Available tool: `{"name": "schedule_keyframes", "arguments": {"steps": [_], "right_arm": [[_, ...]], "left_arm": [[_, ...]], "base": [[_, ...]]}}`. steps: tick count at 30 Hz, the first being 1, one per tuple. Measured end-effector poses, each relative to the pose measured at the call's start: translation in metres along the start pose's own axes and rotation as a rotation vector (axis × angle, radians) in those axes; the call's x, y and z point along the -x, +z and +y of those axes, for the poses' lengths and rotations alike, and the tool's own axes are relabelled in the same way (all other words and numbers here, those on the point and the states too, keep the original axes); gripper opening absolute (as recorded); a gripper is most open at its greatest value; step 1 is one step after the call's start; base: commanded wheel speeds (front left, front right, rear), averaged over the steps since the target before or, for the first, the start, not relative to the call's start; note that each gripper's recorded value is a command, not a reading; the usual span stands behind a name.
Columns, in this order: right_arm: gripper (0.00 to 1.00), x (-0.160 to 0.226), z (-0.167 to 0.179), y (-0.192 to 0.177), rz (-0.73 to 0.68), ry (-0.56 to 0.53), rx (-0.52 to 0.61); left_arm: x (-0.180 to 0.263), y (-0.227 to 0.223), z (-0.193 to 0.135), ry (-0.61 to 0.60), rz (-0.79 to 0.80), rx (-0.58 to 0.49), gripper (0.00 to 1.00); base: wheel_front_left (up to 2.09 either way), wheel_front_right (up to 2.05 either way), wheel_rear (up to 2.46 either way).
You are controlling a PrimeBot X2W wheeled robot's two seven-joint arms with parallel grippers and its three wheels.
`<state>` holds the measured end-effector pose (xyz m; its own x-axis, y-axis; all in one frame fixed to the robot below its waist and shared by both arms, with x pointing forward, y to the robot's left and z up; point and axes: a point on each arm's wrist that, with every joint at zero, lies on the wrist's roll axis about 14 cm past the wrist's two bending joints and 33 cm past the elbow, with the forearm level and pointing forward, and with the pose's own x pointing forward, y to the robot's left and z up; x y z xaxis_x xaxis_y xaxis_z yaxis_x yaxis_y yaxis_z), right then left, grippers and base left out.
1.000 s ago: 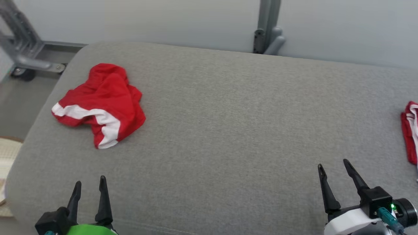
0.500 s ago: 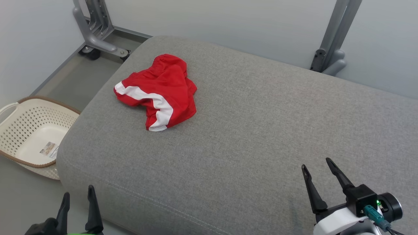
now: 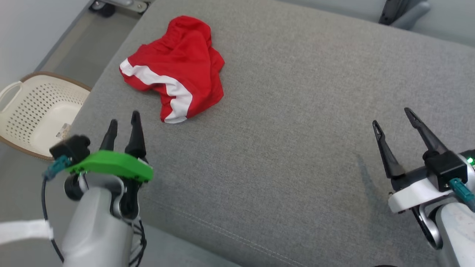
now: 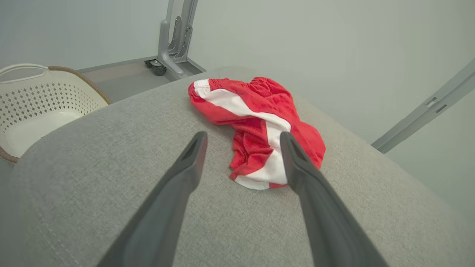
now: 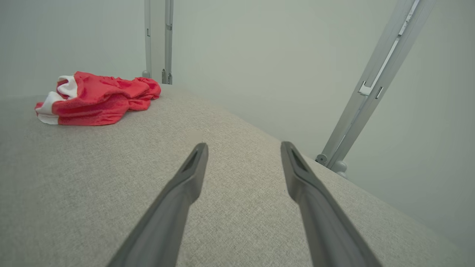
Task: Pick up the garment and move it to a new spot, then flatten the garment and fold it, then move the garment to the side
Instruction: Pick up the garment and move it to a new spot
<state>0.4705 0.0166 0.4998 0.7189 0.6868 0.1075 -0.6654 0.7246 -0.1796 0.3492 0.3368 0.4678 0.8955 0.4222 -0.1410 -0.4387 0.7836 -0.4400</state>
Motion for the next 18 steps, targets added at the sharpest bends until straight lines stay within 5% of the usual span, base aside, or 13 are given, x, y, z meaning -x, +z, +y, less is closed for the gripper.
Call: {"name": "schedule_keyframes", "arguments": {"steps": [7,14,15,16,17,18], "right_arm": [[1.00,0.002,-0.017,-0.063,0.097,-0.022,-0.056],[1.00,0.022,-0.026,-0.104,0.186,-0.066,-0.103],[1.00,0.026,-0.029,-0.107,0.195,-0.076,-0.108],[1.00,0.030,-0.031,-0.110,0.204,-0.087,-0.111],[1.00,0.033,-0.034,-0.111,0.209,-0.099,-0.114],[1.00,0.036,-0.036,-0.112,0.214,-0.110,-0.116]], "left_arm": [[-0.065,-0.044,-0.029,-0.027,0.185,-0.004,1.00],[-0.078,-0.103,-0.021,0.024,0.368,0.019,1.00],[-0.078,-0.112,-0.019,0.032,0.396,0.024,0.82],[-0.079,-0.119,-0.020,0.031,0.422,0.017,0.20],[-0.081,-0.122,-0.021,0.021,0.433,0.002,0.00],[-0.084,-0.124,-0.024,0.010,0.439,0.000,0.00]], "base": [[0.00,0.00,0.00],[0.00,0.00,0.00],[0.00,0.00,0.00],[0.00,0.00,0.00],[0.00,0.00,0.00],[0.00,0.00,0.00]]}}
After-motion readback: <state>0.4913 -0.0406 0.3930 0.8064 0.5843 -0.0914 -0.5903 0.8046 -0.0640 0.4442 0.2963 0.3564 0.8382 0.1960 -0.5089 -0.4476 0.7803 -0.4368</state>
